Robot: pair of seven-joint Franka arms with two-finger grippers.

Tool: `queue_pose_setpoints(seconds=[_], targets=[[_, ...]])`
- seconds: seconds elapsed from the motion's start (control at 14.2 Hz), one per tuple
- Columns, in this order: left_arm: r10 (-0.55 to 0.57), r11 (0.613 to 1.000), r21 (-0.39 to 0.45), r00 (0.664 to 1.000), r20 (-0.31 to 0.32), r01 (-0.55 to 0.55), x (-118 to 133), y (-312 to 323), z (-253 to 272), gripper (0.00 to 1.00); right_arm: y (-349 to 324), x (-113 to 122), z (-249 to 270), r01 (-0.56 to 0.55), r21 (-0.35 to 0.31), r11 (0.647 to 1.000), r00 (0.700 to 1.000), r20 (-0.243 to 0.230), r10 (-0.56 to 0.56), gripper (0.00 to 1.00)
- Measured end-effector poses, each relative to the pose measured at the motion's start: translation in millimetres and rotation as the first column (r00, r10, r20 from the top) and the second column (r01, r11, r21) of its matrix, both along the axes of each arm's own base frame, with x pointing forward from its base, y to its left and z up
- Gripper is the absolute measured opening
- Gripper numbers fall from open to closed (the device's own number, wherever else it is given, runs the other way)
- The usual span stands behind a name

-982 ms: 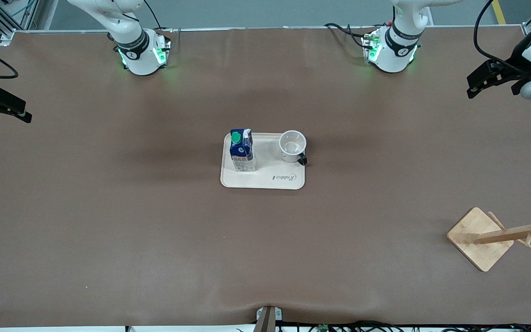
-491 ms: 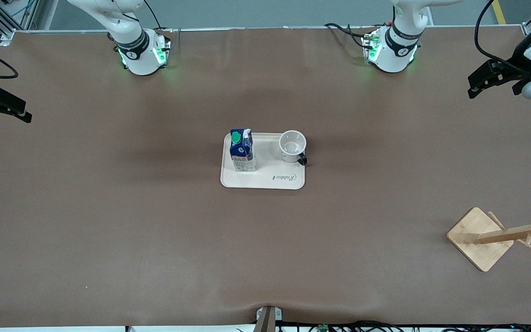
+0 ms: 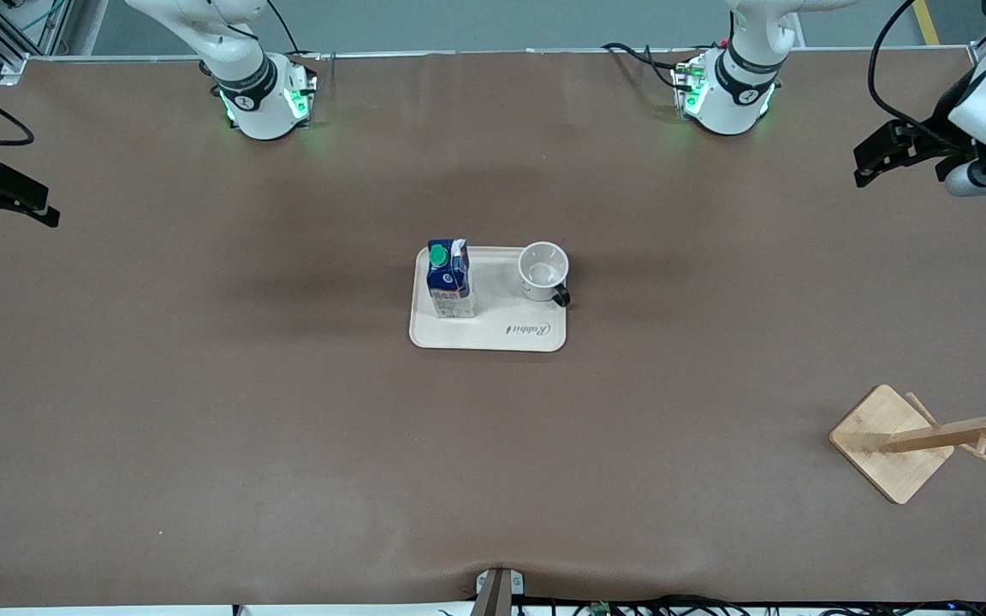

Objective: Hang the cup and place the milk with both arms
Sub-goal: 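Raise the left gripper from rest toward the tray, then move the left gripper over the white mug on the tray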

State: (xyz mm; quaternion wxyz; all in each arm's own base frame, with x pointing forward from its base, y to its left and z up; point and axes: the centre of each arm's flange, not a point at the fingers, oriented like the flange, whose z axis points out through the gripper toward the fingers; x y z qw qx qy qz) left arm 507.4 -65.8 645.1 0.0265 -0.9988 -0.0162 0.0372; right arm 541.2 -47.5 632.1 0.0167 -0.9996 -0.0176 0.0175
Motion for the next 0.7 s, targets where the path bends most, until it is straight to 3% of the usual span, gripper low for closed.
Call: queue_pose_setpoints(seconds=[0.7], targets=[[-0.007,1.0,-0.006,0.997,-0.083,0.006,-0.6,-59.4,-48.1,1.0,0.2,0.1,-1.1,-0.001,0.0,1.0,1.0,-0.003,0.001,1.0]])
